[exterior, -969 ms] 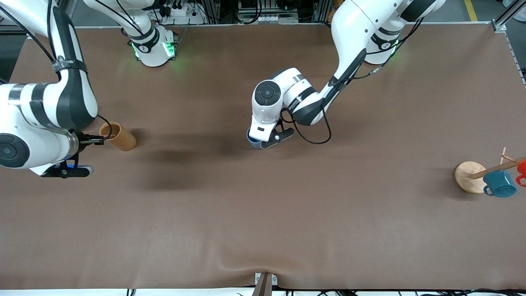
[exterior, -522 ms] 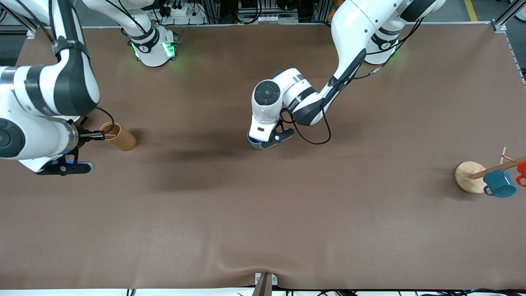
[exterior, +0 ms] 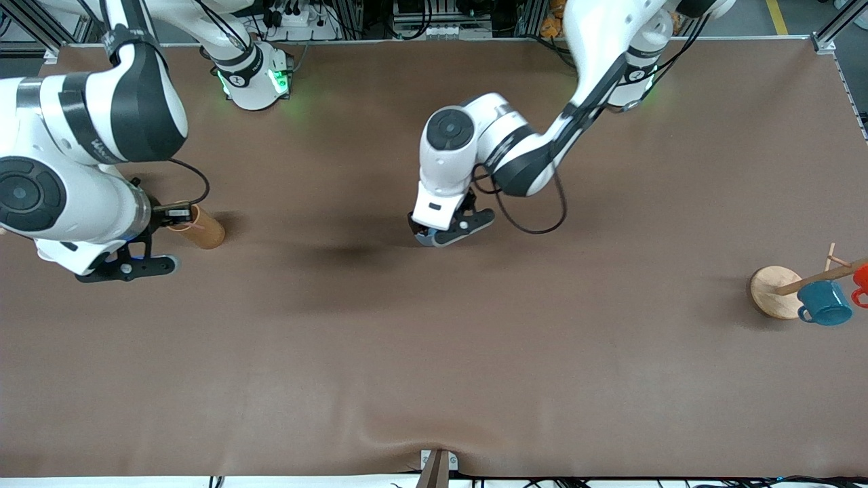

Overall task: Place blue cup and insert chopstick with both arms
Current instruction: 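Carry the blue cup to mid-table while the right gripper pulls the chopstick out, then release the blue cup with the left gripper while the right gripper brings the chopstick, then insert the chopstick into the blue cup while the left gripper returns to rest, then open the right gripper and lift it away from the blue cup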

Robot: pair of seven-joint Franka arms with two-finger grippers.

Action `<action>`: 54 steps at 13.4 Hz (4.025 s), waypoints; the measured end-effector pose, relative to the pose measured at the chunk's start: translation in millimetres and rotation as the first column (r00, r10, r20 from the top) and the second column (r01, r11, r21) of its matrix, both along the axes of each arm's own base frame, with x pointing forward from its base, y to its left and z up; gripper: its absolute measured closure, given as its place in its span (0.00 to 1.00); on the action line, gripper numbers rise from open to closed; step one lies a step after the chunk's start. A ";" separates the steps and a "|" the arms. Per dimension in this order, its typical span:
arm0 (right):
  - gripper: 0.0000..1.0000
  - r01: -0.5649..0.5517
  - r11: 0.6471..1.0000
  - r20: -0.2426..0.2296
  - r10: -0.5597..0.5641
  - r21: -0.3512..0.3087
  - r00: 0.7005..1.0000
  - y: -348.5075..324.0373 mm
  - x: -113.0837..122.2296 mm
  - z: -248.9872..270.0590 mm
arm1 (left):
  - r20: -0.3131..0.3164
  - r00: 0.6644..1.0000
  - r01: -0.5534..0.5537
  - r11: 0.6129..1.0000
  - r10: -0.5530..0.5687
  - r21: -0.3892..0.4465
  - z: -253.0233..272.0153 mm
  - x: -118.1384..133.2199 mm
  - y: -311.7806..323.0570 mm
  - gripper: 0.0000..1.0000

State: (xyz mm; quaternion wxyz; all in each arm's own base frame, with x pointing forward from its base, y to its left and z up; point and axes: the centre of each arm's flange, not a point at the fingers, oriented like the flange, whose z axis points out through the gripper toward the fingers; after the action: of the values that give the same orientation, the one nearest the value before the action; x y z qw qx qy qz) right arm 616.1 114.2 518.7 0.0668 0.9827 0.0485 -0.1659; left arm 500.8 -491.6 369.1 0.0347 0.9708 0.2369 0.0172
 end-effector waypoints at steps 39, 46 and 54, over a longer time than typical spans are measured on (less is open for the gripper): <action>0.30 0.699 0.703 0.032 -0.708 0.131 0.706 326.1 -90.5 -85.1 | -0.038 0.903 0.429 0.901 -0.427 0.066 261.0 55.1 404.6 0.00; 0.00 0.743 0.664 0.029 -0.747 0.088 0.664 264.5 -52.4 -37.7 | -0.061 0.885 0.466 0.882 -0.462 0.069 266.1 37.8 459.0 0.00; 0.00 0.597 0.793 0.005 -0.602 0.119 0.799 130.5 -10.8 26.8 | -0.066 0.875 0.483 0.873 -0.479 0.063 266.7 20.5 465.3 0.00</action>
State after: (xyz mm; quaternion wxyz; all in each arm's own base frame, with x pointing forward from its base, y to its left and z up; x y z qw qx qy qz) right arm 605.3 244.7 545.4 -0.0433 0.9529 -0.2572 -0.1547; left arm 521.3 -26.3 635.8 -0.0054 0.9999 -0.0121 -0.0060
